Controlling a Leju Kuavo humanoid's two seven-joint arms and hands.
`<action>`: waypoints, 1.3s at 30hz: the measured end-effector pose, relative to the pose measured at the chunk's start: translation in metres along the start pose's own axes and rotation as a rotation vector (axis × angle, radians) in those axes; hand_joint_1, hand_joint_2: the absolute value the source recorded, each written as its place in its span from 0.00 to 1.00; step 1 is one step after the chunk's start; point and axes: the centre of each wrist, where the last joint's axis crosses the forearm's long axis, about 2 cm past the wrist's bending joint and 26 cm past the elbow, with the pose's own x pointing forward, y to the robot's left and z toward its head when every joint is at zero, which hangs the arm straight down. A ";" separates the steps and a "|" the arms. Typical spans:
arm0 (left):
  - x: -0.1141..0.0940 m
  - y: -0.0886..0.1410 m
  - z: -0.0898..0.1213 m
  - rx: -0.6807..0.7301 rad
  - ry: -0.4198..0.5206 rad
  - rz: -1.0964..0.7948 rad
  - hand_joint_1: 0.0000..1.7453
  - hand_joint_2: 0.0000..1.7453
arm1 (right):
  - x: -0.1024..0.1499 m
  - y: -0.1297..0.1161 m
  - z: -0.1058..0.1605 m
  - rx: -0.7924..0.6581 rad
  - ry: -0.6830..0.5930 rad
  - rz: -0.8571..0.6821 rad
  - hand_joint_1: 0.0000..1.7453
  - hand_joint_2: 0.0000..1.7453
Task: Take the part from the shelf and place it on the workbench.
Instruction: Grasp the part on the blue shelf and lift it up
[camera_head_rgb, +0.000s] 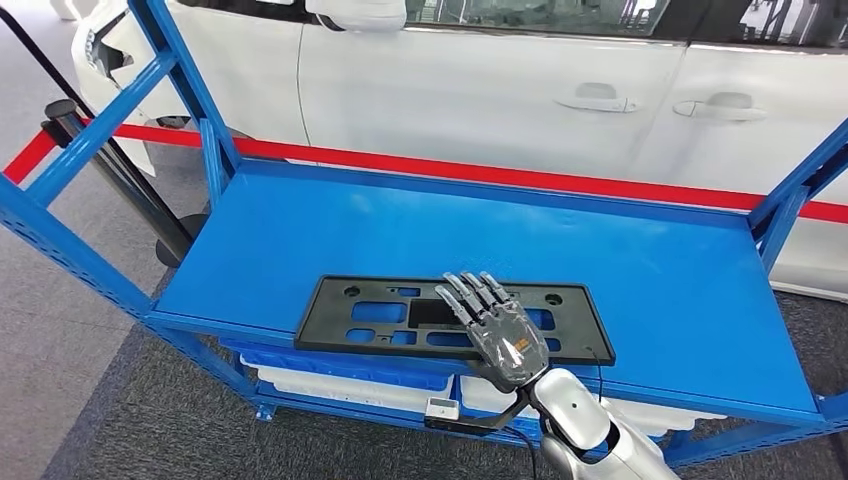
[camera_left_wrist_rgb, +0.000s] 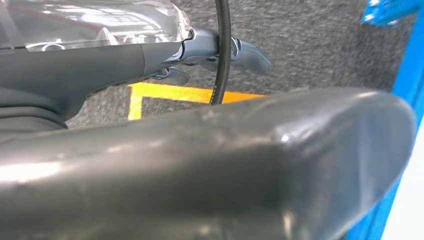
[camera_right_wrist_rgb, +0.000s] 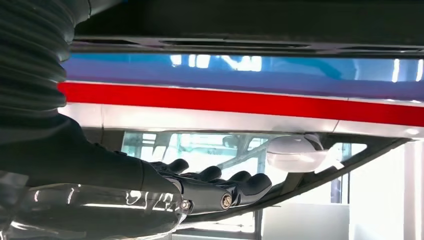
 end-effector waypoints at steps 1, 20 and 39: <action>0.000 0.001 0.000 0.001 0.000 -0.001 0.00 0.00 | -0.001 0.000 -0.001 0.002 0.001 0.005 0.00 1.00; 0.003 0.002 -0.003 0.003 -0.003 -0.006 0.00 0.00 | -0.005 0.004 -0.006 0.043 0.008 0.081 0.25 1.00; -0.001 0.001 0.001 -0.009 0.019 0.002 0.00 0.00 | -0.038 0.021 -0.010 0.303 0.101 0.244 1.00 1.00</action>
